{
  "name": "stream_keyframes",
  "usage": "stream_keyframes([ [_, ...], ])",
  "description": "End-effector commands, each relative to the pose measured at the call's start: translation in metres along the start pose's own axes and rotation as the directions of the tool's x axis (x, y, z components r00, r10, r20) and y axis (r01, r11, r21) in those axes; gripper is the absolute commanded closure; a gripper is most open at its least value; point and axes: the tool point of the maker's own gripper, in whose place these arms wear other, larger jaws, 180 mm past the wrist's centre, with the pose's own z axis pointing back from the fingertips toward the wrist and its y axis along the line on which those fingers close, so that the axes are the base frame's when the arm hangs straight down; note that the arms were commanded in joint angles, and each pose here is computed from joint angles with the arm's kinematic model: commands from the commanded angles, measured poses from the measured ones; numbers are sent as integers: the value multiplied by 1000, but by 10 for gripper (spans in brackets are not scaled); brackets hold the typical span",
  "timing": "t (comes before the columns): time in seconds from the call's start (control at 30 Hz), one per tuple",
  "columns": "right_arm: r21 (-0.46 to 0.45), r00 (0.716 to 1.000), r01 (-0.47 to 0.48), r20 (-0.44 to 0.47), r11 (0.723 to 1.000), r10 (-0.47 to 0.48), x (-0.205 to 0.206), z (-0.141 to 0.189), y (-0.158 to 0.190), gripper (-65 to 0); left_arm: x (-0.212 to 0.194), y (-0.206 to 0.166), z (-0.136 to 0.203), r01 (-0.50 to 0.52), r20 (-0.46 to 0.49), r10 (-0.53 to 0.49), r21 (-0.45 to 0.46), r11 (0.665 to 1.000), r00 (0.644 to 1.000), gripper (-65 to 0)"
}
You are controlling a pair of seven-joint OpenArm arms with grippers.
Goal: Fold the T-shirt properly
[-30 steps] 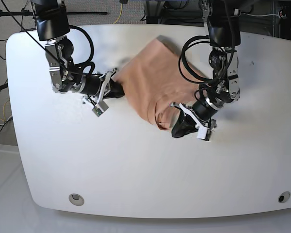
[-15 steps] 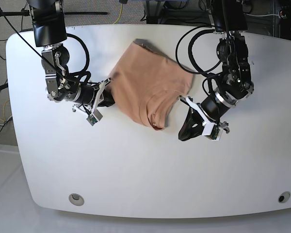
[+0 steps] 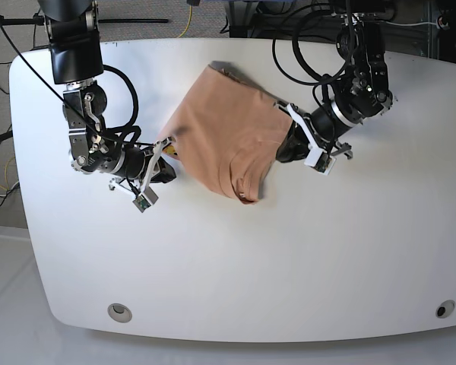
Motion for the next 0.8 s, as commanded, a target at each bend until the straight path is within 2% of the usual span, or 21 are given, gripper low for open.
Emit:
stream_keyframes([
  [0.0, -15, 998, -23, 61, 1000, 24, 26, 8, -9, 0, 7, -5, 5, 14, 13, -14, -8, 1000, 1000, 0],
  [0.33, -30, 999, -7, 53, 1000, 9, 29, 5, -20, 0, -15, -11, 23, 57, -145, -55, 9, 998, 988, 0],
  [0.77, -20, 999, 40, 19, 999, -40, 13, -4, -21, 0, -50, -6, 35, 61, -347, -49, 24, 998, 937, 0],
])
